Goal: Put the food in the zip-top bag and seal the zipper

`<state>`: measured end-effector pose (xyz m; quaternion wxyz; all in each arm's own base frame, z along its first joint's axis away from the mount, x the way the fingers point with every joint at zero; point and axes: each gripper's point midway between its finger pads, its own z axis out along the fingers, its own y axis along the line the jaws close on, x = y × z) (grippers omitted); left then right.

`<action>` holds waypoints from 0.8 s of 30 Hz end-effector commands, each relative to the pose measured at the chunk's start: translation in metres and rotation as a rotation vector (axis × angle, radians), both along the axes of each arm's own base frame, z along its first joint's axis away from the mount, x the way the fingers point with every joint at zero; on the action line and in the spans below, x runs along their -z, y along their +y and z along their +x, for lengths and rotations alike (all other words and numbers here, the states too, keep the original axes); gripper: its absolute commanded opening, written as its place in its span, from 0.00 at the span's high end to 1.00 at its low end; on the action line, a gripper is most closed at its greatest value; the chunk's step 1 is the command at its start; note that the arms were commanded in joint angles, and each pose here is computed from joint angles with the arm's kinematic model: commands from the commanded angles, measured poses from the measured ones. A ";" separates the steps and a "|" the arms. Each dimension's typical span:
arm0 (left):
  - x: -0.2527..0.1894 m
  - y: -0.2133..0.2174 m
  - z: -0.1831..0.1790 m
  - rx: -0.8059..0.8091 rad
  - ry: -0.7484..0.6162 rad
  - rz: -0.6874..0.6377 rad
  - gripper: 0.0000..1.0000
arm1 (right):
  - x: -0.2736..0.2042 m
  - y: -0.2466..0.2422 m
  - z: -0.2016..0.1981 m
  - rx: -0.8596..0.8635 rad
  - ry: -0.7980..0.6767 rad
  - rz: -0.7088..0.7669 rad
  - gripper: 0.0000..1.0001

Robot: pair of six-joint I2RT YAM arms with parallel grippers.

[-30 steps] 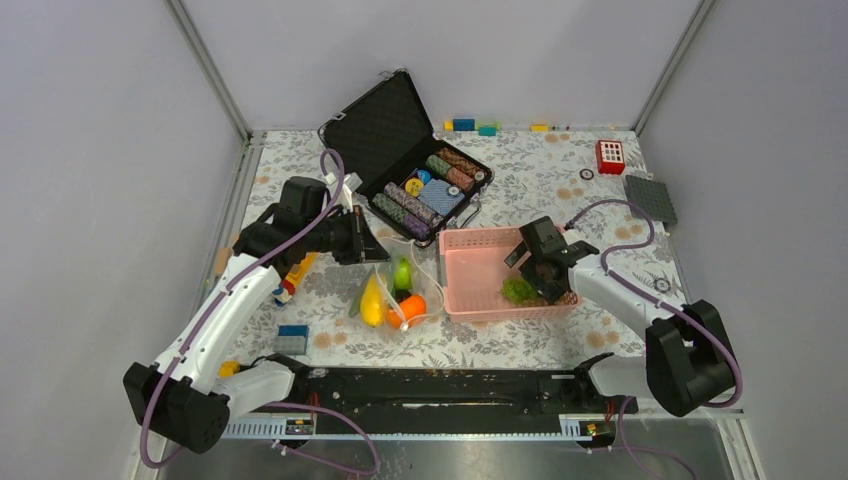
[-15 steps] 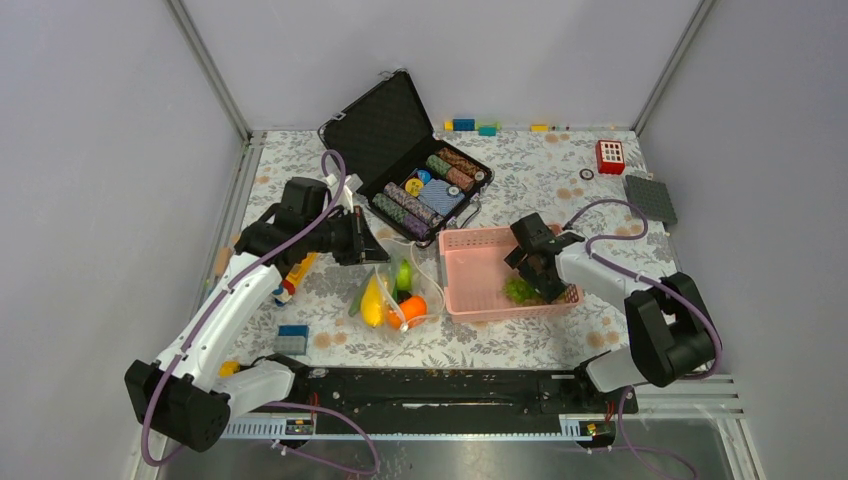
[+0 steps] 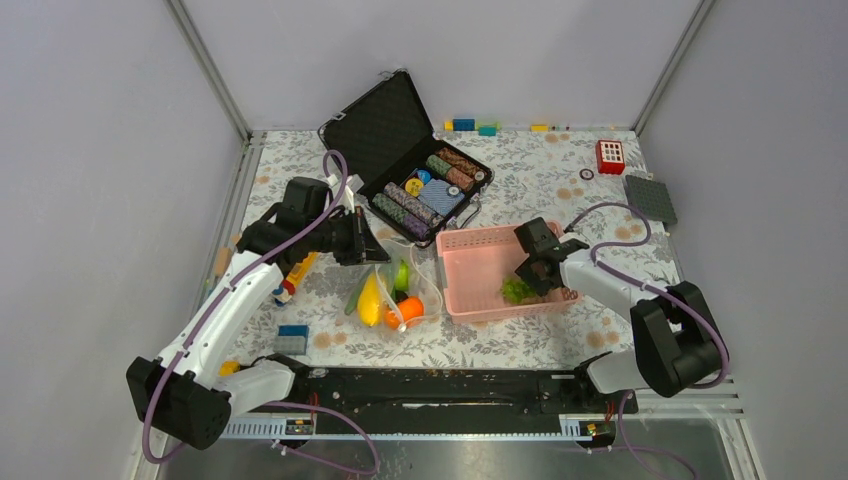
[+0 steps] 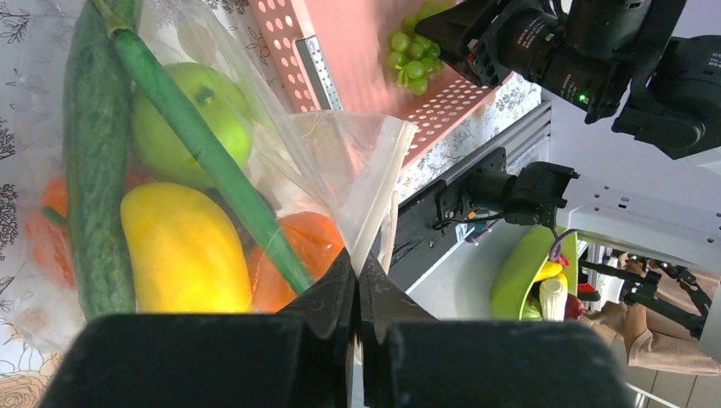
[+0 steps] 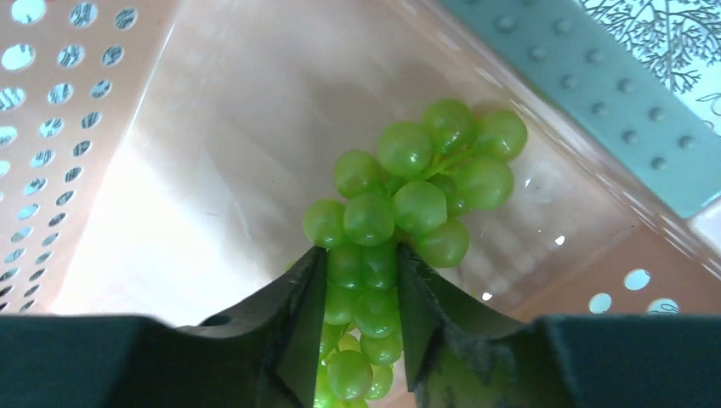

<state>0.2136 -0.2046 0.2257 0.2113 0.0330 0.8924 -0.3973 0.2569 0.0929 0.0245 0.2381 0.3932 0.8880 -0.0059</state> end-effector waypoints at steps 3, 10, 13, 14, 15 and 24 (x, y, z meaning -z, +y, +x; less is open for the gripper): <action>-0.008 -0.004 0.004 0.025 -0.042 -0.026 1.00 | 0.002 0.017 -0.003 -0.053 -0.015 0.096 0.71; -0.008 -0.003 0.004 0.023 -0.044 -0.024 1.00 | -0.015 0.019 0.003 -0.122 -0.078 0.084 0.91; -0.008 -0.003 0.005 0.020 -0.042 -0.023 1.00 | -0.028 0.018 0.006 -0.162 -0.122 0.065 1.00; -0.008 -0.003 0.005 0.020 -0.043 -0.022 1.00 | -0.032 0.018 0.007 -0.174 -0.136 0.061 1.00; -0.008 -0.003 0.005 0.019 -0.043 -0.022 1.00 | -0.037 0.017 0.007 -0.183 -0.152 0.058 1.00; -0.007 -0.003 0.005 0.020 -0.041 -0.023 1.00 | -0.065 0.024 0.008 -0.295 -0.225 0.043 1.00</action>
